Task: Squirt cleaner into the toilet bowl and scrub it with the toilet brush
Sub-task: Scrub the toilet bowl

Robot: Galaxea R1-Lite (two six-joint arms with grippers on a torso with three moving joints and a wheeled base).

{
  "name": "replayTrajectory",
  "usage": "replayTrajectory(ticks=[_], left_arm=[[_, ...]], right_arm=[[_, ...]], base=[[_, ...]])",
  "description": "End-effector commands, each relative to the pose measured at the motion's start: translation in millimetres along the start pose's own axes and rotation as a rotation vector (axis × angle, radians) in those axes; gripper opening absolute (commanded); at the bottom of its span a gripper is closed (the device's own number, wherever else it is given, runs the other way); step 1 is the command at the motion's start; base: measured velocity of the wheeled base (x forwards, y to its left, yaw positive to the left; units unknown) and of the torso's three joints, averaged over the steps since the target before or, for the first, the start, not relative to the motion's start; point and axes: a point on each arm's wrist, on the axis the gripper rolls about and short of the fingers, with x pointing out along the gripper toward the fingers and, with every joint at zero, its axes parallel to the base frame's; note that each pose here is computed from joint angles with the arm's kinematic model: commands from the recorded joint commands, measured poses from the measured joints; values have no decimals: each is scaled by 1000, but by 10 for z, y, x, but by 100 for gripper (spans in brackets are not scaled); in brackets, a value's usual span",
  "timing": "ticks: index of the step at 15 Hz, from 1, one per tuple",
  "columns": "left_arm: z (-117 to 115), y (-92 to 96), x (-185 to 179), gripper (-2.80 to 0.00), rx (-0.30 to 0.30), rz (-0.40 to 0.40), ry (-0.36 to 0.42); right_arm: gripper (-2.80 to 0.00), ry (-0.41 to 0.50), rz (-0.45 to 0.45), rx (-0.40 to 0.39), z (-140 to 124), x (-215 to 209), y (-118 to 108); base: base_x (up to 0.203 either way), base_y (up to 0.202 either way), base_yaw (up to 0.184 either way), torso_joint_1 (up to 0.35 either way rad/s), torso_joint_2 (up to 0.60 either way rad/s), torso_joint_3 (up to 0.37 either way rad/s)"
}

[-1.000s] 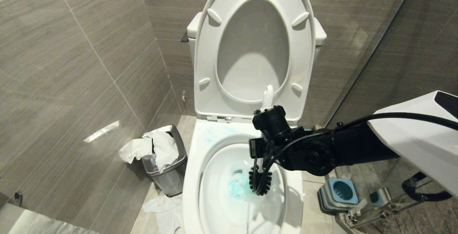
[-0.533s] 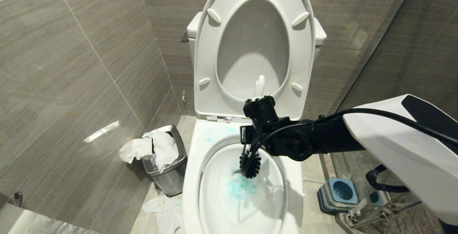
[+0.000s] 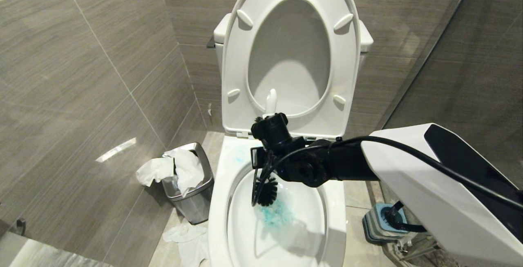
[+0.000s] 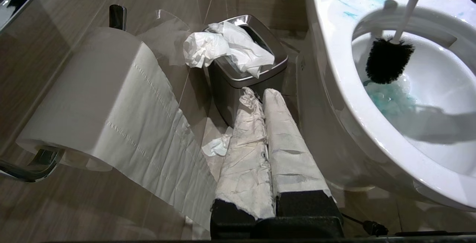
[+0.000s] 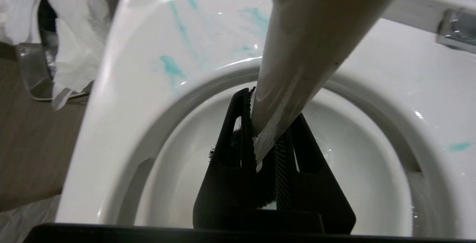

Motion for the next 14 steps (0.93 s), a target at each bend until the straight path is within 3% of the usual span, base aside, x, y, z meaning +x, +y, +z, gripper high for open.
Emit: replayTrajectory(ticks=[1,8,14], left_arm=[[0,0,0,-280,0,0,0],[0,0,0,-280,0,0,0],[0,0,0,-280,0,0,0]], right_arm=[[-280,7,35,-20,-87,-65,194],[-280,71,107,-70,-373,-429,546],[-280,145,80,-27,-452,-921,248]], base=[[0,0,0,0,0,0],[0,0,0,0,0,0],[0,0,0,0,0,0]])
